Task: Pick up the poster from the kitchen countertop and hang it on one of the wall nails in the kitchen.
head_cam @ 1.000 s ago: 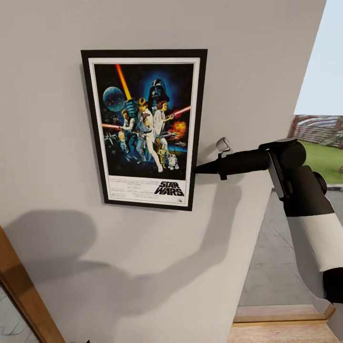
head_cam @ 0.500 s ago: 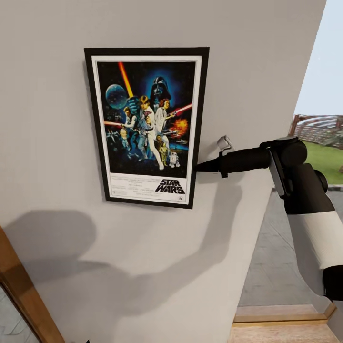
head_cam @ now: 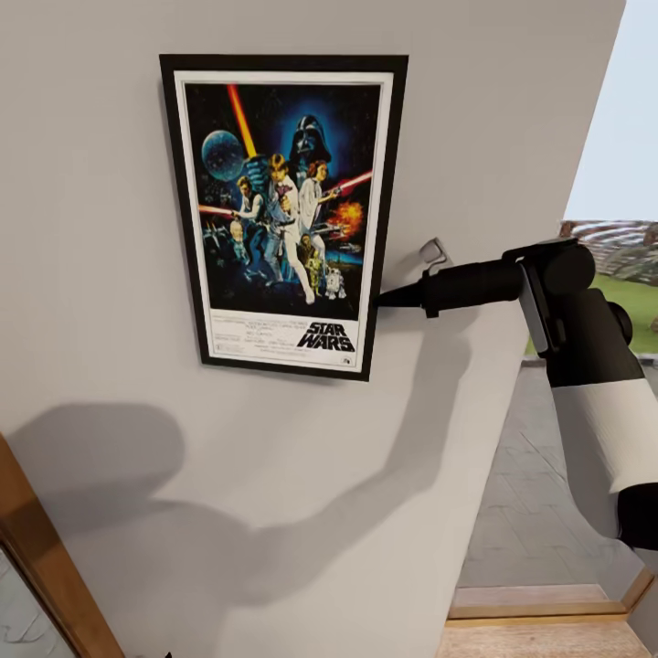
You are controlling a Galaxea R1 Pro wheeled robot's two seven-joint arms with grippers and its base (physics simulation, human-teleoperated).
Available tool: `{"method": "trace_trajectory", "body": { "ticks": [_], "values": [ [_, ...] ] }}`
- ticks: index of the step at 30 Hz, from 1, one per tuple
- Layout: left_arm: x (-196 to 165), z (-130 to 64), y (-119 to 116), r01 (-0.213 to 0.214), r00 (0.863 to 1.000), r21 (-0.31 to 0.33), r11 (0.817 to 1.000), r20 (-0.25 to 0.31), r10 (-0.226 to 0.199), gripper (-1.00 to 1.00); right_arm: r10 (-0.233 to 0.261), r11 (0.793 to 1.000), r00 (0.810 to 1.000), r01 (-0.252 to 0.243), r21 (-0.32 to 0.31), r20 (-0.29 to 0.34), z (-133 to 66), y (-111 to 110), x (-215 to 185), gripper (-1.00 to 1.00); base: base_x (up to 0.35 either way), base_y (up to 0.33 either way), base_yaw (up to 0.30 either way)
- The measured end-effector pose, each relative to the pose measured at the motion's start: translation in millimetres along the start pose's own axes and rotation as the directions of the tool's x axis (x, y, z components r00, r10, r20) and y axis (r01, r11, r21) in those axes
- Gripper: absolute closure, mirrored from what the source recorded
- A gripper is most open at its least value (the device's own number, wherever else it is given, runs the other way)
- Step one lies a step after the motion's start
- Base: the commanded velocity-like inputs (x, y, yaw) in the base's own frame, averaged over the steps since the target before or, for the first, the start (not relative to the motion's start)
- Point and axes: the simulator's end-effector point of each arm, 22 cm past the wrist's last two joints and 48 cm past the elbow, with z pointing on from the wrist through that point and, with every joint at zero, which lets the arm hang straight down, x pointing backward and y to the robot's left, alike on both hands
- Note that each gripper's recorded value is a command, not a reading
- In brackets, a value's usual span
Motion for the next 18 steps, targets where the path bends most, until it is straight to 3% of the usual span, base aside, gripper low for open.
{"method": "trace_trajectory", "body": {
  "ticks": [18],
  "values": [
    [0.0, 0.0, 0.1, 0.000, 1.000, 0.000, 1.000, 0.000, 0.000, -1.00, -0.009, 1.000, 1.000, 0.009, 0.000, -0.008, 1.7, 1.2, 3.3, 1.00, 0.000, 0.000, 0.000]
  ]
}}
